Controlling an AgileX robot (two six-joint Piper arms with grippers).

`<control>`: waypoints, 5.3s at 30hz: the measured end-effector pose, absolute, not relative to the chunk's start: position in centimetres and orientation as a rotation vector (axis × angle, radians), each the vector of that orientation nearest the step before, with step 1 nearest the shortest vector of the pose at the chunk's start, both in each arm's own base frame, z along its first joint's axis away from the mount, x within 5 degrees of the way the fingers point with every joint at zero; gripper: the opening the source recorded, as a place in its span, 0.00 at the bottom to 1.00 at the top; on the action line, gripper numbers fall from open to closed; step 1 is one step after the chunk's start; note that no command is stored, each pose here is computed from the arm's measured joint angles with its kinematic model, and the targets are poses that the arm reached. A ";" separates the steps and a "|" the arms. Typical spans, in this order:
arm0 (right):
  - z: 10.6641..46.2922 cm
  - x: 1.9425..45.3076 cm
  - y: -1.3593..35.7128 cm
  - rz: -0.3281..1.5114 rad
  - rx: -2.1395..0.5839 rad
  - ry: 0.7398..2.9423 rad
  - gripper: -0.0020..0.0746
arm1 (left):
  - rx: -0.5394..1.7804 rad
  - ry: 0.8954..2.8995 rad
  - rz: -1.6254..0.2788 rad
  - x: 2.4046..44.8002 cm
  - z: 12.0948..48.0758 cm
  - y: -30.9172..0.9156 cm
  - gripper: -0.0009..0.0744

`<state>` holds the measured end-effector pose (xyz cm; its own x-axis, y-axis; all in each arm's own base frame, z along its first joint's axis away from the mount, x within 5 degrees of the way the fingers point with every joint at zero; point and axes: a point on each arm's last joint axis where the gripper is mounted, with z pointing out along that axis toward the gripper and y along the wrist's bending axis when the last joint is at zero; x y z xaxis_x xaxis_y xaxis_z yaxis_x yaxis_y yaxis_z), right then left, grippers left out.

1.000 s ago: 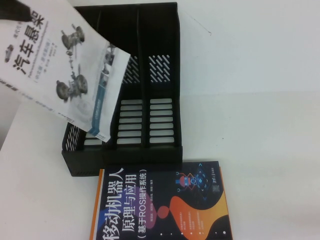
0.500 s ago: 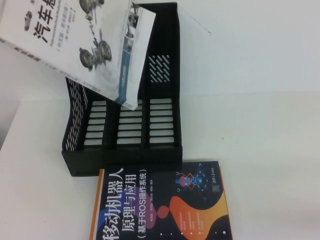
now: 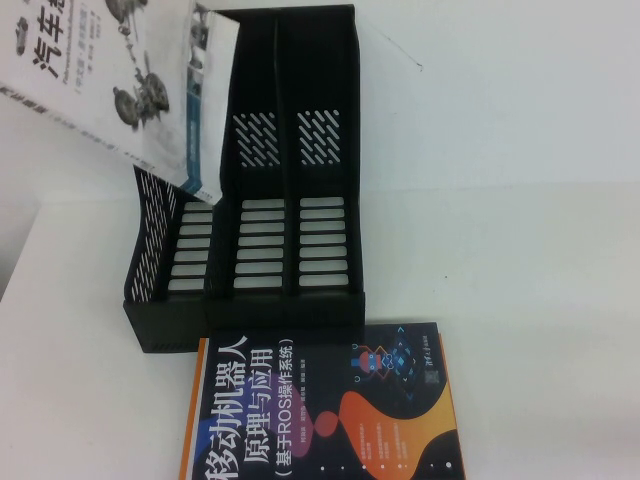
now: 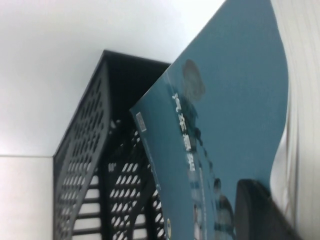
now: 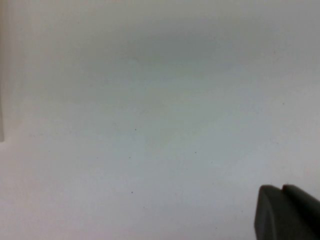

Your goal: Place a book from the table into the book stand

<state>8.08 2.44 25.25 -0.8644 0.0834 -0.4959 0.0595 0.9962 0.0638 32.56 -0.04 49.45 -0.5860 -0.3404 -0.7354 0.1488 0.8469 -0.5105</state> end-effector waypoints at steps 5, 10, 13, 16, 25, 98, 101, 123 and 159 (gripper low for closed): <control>25.3 8.1 2.5 0.069 0.098 2.611 0.02 | -0.123 2.075 -0.760 32.4 49.8 -0.6 0.17; 25.3 8.1 2.5 0.071 0.101 2.610 0.02 | -0.068 2.010 -0.854 31.3 51.2 -1.4 0.17; 25.3 8.1 2.5 0.071 0.101 2.610 0.02 | -0.035 1.940 -0.863 30.0 53.1 -1.7 0.17; 25.3 8.1 2.5 0.071 0.101 2.610 0.02 | -0.018 1.873 -0.854 29.2 54.7 -1.8 0.17; 25.3 8.1 2.5 0.071 0.101 2.610 0.02 | -0.051 1.911 -0.856 31.6 53.2 -1.4 0.17; 25.6 7.3 1.4 0.096 -0.118 2.317 0.02 | 0.030 1.918 -0.207 25.5 54.4 -5.1 0.01; 26.0 6.3 1.3 0.169 -0.157 2.259 0.02 | 0.052 1.820 -0.203 21.5 54.4 -4.2 0.01; 23.4 6.3 2.3 0.334 -0.229 2.070 0.02 | 0.030 1.597 -0.288 10.3 33.2 -2.1 0.01; 22.0 6.1 2.1 0.291 -0.236 2.152 0.02 | -0.092 1.826 -0.079 5.4 17.7 0.0 0.01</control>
